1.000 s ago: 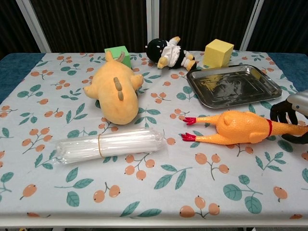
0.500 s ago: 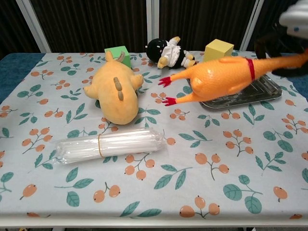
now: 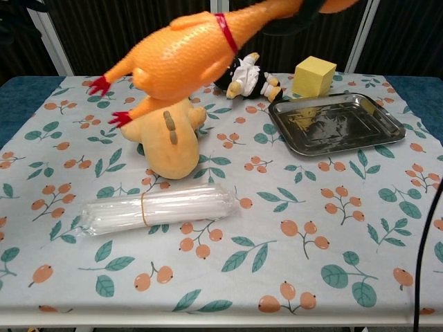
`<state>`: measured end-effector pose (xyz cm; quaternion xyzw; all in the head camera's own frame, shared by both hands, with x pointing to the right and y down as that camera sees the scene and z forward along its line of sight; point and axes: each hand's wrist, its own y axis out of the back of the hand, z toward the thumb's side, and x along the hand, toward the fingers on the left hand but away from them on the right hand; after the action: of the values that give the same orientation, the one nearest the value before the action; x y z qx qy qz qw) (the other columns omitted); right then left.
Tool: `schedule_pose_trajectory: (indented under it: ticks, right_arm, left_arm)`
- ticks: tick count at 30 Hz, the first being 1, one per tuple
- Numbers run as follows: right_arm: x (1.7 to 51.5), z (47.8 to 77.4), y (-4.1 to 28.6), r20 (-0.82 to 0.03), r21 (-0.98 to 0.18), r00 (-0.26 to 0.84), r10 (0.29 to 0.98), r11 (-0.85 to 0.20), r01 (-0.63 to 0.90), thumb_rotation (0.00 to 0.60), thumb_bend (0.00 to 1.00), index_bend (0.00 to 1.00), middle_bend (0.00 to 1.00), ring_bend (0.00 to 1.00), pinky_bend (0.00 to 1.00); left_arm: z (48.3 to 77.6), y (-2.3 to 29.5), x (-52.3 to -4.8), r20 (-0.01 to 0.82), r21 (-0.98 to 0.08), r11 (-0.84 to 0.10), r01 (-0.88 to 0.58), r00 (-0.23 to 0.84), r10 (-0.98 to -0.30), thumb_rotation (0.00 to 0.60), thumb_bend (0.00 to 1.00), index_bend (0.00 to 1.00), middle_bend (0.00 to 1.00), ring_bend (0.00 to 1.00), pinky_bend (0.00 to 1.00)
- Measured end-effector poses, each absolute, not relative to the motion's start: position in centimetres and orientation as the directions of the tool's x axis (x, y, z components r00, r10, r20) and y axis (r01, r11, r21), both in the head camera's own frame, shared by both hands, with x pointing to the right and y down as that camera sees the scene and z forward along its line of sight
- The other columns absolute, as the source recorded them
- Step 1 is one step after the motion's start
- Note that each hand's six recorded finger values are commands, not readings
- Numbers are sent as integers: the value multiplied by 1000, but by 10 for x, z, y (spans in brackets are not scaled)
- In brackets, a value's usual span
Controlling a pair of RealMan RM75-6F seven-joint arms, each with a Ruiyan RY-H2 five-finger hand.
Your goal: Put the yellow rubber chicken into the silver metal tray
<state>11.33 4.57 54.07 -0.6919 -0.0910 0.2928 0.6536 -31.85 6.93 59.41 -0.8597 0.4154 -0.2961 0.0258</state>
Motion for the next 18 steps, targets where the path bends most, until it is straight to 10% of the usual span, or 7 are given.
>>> schedule_pose_trajectory:
  ticks: [18]
  right_arm:
    - [34, 528, 16, -185, -980, 825, 534, -38, -195, 600, 300, 905, 755, 723, 978]
  left_arm:
    - [600, 53, -282, 537, -60, -733, -678, 597, -596, 600, 160, 185, 156, 146, 240]
